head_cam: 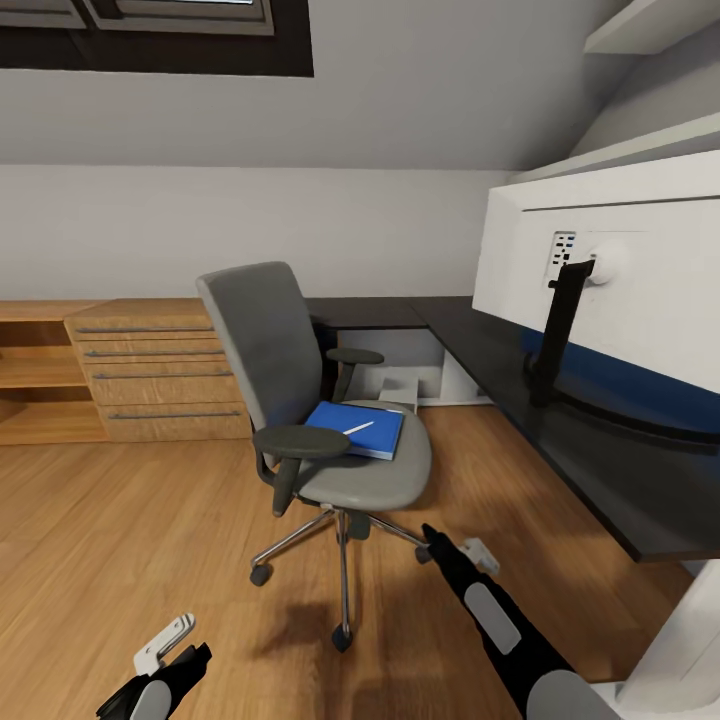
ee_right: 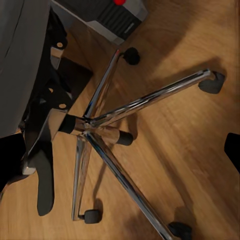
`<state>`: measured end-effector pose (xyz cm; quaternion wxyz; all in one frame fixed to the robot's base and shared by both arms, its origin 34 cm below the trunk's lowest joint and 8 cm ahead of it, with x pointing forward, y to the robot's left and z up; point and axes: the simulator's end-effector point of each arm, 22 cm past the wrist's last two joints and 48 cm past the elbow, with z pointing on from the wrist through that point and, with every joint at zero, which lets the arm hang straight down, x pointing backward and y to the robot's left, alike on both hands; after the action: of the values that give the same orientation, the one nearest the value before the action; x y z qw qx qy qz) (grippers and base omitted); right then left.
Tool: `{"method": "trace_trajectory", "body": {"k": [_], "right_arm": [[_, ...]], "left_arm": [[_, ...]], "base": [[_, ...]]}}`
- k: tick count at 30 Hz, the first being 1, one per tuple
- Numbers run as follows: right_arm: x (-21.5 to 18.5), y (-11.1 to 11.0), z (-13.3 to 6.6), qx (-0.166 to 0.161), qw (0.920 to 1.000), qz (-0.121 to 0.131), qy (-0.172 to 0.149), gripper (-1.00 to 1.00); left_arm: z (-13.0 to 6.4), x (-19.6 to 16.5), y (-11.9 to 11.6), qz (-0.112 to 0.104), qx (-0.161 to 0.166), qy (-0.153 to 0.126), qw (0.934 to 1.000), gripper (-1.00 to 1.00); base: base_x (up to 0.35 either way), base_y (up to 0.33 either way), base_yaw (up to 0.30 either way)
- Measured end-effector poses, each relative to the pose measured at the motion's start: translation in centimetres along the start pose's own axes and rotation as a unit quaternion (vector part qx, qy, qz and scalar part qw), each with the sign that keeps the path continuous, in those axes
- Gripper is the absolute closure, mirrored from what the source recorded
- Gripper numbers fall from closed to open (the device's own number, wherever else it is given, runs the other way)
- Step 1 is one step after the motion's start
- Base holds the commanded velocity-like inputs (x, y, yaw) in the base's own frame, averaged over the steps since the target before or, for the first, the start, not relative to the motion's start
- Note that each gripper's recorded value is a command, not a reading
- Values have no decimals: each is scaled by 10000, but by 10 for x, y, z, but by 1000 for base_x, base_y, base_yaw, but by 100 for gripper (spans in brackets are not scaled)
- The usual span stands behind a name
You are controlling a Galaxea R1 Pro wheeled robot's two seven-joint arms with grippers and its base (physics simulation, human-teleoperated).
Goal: In the bedroom, organize the workspace by keeping the computer under the desk, ensuring the monitor is on the desk, placing the keyboard on the desk next to the monitor, placing the mouse on the desk next to the keyboard, moving the folder from the swivel chair onto the desk next to the mouse, stacking the notebook on top of the folder with the pen on top of the notebook, and positioning the swivel chair next to the desk.
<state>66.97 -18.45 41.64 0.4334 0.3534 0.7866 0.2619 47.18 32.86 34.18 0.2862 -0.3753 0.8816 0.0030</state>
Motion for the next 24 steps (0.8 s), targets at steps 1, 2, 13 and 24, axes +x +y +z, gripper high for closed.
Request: {"method": "trace_trajectory", "body": {"k": [1,2,13,24], "right_arm": [[-1,0,0,4,10000,5,-7,-100],[-4,-1,1,12,10000,5,-19,-100],[-53,-23,3,198,9989,269,-342,-100],[-79,-26,4,221,9971,477,-545,-100]], "left_arm": [[0,0,0,0,0,0,10000,-100],[0,0,0,0,0,0,10000,-100],[0,0,0,2,-3,-3,10000,-100],[0,-1,1,18,-23,-14,10000,-100]], "base": [[0,0,0],[0,0,0],[28,0,0],[224,0,0]]}}
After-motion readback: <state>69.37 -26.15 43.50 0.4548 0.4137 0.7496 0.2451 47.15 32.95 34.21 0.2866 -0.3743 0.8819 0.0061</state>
